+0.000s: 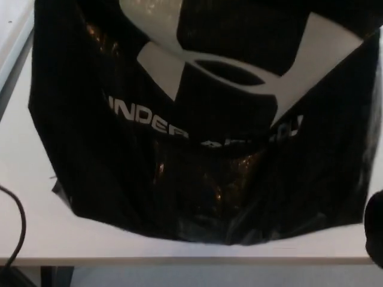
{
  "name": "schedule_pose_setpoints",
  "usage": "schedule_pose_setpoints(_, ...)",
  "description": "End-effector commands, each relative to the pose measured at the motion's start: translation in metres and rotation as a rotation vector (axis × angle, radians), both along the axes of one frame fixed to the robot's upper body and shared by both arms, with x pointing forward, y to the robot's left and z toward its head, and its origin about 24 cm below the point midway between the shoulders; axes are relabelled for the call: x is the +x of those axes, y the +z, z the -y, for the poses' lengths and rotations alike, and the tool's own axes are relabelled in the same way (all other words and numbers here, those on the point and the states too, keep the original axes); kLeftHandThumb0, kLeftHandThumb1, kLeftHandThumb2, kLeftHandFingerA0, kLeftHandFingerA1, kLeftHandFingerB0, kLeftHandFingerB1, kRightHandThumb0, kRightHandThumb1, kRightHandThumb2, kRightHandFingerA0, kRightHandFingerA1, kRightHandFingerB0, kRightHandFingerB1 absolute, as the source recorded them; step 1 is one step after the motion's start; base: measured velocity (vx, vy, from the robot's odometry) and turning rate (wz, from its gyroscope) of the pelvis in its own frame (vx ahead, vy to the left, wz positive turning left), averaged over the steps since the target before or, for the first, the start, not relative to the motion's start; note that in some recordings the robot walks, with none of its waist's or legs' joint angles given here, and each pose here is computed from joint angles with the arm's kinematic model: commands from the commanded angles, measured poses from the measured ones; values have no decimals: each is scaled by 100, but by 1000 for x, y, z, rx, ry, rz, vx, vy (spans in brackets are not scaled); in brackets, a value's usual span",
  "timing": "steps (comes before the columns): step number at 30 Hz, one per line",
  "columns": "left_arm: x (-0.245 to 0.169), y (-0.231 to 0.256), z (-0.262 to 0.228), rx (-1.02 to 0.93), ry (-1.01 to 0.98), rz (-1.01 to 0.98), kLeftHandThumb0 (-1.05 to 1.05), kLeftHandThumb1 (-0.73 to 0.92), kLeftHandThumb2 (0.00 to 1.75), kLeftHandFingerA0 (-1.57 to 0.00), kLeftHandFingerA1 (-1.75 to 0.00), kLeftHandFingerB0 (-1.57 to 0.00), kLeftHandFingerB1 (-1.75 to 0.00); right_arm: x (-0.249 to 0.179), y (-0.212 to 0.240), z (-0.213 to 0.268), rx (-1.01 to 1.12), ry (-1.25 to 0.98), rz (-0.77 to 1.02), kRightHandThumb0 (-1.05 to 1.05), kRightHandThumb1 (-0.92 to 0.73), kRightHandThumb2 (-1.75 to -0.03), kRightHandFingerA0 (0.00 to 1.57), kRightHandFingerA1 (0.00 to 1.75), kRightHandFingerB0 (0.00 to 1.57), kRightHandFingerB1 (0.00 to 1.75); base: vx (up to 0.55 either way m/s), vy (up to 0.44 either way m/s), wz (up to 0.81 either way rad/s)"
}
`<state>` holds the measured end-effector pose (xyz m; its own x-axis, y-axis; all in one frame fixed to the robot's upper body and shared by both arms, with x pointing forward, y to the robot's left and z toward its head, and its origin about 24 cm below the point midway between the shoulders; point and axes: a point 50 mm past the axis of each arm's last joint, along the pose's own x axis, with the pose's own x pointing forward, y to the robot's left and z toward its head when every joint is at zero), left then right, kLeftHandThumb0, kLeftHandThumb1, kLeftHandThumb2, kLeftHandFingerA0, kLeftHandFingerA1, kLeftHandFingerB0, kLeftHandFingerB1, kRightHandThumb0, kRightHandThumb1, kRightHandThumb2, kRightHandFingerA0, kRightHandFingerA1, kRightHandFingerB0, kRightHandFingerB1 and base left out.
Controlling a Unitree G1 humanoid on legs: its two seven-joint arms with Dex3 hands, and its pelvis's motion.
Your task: A plastic bag is kept infront of the robot in the middle of the desk and the robot uses both its hands to grab it from the top and lifts it up and then releases it.
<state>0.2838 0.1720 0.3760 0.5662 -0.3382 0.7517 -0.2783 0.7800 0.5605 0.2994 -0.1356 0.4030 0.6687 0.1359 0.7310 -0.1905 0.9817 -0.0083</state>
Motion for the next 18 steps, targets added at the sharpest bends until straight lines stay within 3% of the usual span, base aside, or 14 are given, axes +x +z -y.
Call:
schedule_pose_setpoints(1,-16,43,10,-85,-30,175,-42,76,62,-95,-175,-65,-175,-24,44,4,68,61,113,-46,-50,-88,114,140,77,114,0,0,0)
schedule_pose_setpoints(3,-21,51,11,-91,-28,219,-41,75,62,-96,-175,-65,-174,-28,48,5,66,60,139,-43,-50,-90,113,137,73,104,0,0,0)
schedule_pose_setpoints(4,-24,54,12,-93,-21,238,-42,76,62,-96,-175,-65,-172,-30,50,6,65,59,149,-39,-67,-60,80,175,66,122,0,0,0)
schedule_pose_setpoints(5,-25,55,12,-95,-17,245,-42,76,62,-96,-175,-65,-172,-30,50,6,67,57,151,-39,-67,-60,80,175,66,122,0,0,0)
schedule_pose_setpoints(6,-31,59,15,-103,-33,270,-41,76,62,-99,-175,-66,-172,-33,51,6,72,68,151,-46,-50,-90,111,136,79,111,0,0,0)
schedule_pose_setpoints(7,-32,60,15,-102,-38,277,-40,76,62,-99,-175,-65,-173,-34,51,7,72,76,151,-40,-68,-60,76,172,66,127,0,0,0)
schedule_pose_setpoints(8,-33,61,16,-103,-46,277,-39,76,62,-99,-175,-65,-172,-35,51,7,69,75,156,-45,-49,-88,111,138,79,114,0,0,0)
schedule_pose_setpoints(10,-35,60,17,-100,-57,271,-39,76,62,-99,-175,-66,-171,-34,47,7,66,68,153,-44,-47,-86,113,139,79,113,0,0,0)
schedule_pose_setpoints(14,-35,55,18,-67,-39,270,-38,73,62,-96,-174,-69,-168,-29,37,9,31,22,123,-39,-45,-86,120,141,94,125,0,0,0)
schedule_pose_setpoints(15,-34,53,18,-57,-34,267,-37,72,61,-94,-175,-68,-171,-26,34,9,23,5,108,-30,-65,-57,91,175,68,165,0,0,0)
schedule_pose_setpoints(18,-26,46,16,-33,-5,244,-38,72,61,-89,-175,-65,-175,-16,25,11,1,-80,59,-31,-62,-56,85,175,74,170,0,0,0)
